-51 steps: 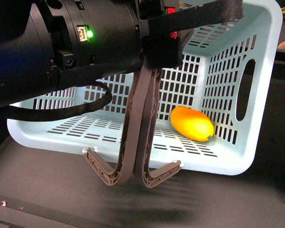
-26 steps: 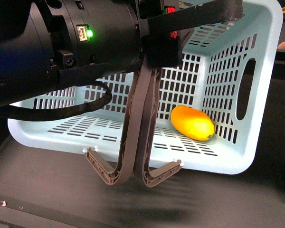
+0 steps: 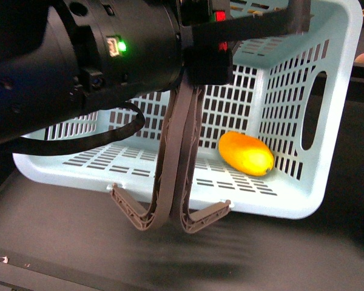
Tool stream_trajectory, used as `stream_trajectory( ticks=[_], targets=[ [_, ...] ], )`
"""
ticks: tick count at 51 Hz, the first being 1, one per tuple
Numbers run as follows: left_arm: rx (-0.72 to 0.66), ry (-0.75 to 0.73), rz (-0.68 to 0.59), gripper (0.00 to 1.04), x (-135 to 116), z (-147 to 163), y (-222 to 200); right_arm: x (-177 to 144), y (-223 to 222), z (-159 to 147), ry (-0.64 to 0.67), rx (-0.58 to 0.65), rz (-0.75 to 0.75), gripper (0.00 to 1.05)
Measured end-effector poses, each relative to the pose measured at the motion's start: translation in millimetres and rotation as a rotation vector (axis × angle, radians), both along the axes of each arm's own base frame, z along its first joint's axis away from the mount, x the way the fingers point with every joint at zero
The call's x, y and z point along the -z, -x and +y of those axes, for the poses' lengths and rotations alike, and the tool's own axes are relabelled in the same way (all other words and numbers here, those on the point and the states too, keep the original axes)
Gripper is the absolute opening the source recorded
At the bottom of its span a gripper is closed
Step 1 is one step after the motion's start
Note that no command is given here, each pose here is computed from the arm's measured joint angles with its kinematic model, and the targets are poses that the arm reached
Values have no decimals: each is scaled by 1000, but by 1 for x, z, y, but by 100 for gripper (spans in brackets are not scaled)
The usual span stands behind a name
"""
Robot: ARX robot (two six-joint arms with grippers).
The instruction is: Pick mango with right arm and hold basket with left
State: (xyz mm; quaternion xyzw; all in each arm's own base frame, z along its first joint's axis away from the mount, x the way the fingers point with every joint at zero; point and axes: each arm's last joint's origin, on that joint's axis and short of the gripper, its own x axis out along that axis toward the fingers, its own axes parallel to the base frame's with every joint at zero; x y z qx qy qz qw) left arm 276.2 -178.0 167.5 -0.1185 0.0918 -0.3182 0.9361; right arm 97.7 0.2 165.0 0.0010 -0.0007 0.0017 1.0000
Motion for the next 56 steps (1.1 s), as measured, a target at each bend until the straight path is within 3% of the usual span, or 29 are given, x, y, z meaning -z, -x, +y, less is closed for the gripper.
stream_trajectory(
  ticks=[7,15,32,41,48,56],
  targets=[
    [-63,-36,15,9,-1,-6,-22,0,0,0,0,0,0,97],
    [-241,74,141,9,3,4,-64,0,0,0,0,0,0,97],
    [-722,419,408,9,3,55,-147,0,0,0,0,0,0,97],
    [-935,609,481,9,9,89,-179,0,0,0,0,0,0,97],
    [-1028,727,508,9,13,103,-195,0,0,0,0,0,0,97],
    [-1043,867,540,9,15,107,-204,0,0,0,0,0,0,97]
  ],
)
